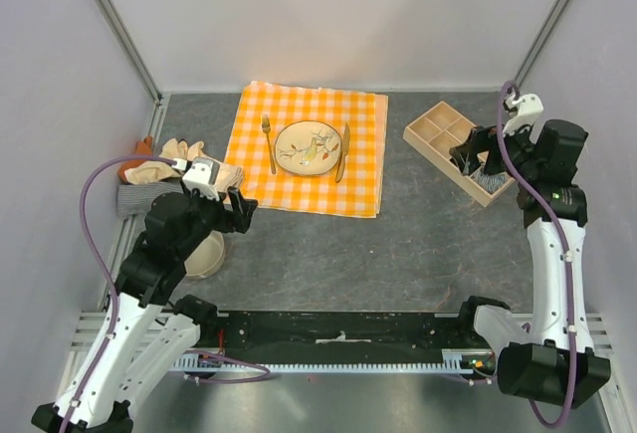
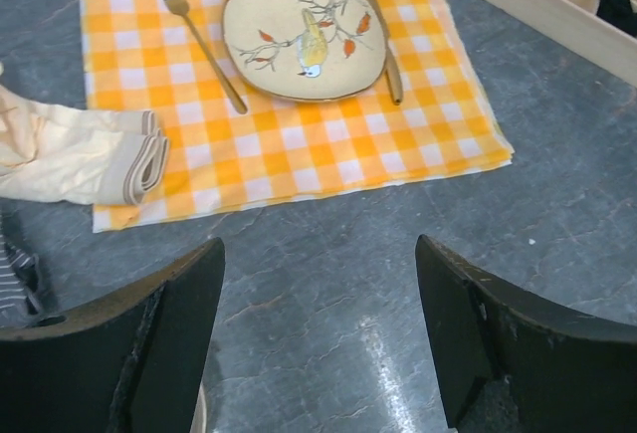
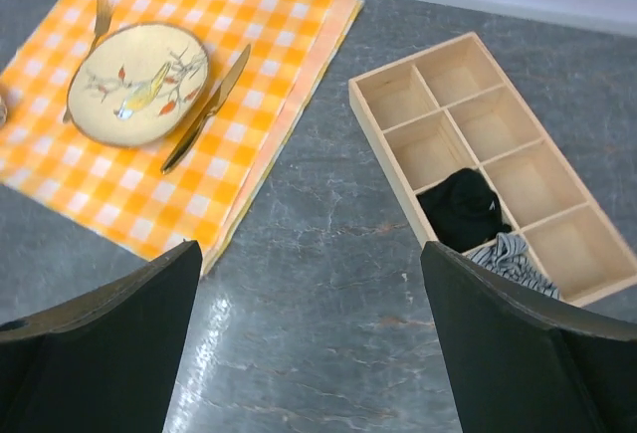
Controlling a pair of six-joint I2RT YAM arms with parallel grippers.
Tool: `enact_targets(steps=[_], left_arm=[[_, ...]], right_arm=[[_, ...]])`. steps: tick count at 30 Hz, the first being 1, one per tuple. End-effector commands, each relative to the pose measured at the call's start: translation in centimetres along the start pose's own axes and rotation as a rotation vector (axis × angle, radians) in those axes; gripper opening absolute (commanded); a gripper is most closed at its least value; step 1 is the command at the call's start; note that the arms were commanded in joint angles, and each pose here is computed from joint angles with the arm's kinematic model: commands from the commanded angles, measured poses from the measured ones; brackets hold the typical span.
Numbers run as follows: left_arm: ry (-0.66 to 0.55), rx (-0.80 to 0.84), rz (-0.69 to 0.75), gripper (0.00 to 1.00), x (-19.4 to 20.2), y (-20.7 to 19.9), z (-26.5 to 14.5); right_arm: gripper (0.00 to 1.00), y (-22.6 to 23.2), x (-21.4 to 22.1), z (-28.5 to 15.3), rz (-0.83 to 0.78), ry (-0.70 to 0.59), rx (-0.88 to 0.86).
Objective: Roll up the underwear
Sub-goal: Reset both arms
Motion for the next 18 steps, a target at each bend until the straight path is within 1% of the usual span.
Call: enact_targets(steps=[1, 4, 10, 18], left_arm=[[-0.038, -0.065, 0.066, 0.84, -0.5, 0.9, -1.0], [-0.045, -0.036, 0.066, 0.84, 0.0, 0.9, -1.2], [-0.079, -0.042, 0.058, 0.86, 0.5, 1.3, -1.5], [-0.075, -0.046, 0.055, 0.87, 0.8, 1.5, -1.4]], right_arm=[[0.98, -1.1, -1.4, -0.3, 0.241, -0.087, 0.2], [0.98, -1.3, -0.6, -0.3, 0.271, -0.071, 0.258], [0.98, -1.2, -0.4, -0.8, 0.254, -0.091, 0.281], [0.98, -1.2, -0.2, -1.0, 0.229, -0.091, 0.3]])
Point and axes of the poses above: each gripper's point midway between its finger pads, its own z axis out along the fingers, its own y axis along the line the jaws close on, x = y × z, the point moved 7 cm from there along -z, back along the fingers, and after that the axes turned 15 degrees about -z, right-handed, at the moved point
